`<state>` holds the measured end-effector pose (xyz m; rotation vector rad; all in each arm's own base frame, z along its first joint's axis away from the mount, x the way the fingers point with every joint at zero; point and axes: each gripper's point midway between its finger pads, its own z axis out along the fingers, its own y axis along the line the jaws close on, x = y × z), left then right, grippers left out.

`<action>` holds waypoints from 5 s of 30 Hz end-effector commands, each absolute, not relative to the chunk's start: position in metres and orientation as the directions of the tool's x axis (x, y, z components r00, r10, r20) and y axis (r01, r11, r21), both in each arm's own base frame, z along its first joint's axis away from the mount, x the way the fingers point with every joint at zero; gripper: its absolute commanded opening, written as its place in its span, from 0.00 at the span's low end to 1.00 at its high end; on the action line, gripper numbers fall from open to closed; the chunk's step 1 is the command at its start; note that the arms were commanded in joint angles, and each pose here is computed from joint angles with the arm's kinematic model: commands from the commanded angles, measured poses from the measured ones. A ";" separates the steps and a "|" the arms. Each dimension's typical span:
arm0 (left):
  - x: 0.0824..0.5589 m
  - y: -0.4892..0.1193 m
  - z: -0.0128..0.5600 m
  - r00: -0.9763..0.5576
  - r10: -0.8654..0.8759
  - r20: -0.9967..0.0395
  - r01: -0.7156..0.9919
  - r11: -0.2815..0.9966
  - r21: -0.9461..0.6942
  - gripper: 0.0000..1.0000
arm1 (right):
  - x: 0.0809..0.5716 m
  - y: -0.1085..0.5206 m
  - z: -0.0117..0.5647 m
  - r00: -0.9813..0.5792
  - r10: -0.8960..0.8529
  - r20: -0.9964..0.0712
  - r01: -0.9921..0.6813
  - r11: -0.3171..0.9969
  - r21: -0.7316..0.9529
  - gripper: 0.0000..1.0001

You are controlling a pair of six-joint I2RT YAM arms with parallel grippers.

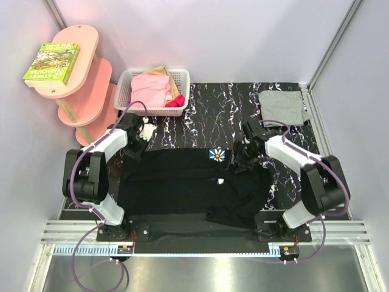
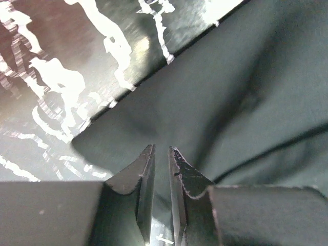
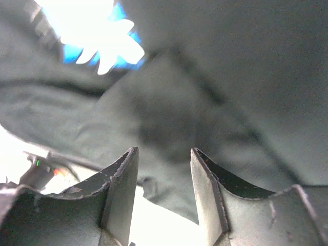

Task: Fold and stack the t-shirts
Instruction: Fold the flattened tshirt in 1/3 of the way

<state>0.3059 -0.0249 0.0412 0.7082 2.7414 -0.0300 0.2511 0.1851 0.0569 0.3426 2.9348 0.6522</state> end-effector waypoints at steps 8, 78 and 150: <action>0.315 -0.017 0.034 -0.819 0.492 -0.296 0.479 0.870 0.120 0.19 | 0.126 0.187 0.102 -0.979 0.189 0.072 0.197 0.813 0.548 0.50; 0.431 0.002 0.111 -0.761 0.482 -0.433 0.355 0.869 0.344 0.16 | 0.415 0.156 0.031 -0.887 0.450 -0.103 0.357 0.811 0.464 0.47; 0.339 0.017 0.179 -0.672 0.707 -0.223 0.541 0.673 0.504 0.00 | 0.392 0.155 0.014 -0.901 0.424 -0.092 0.340 0.821 0.459 0.43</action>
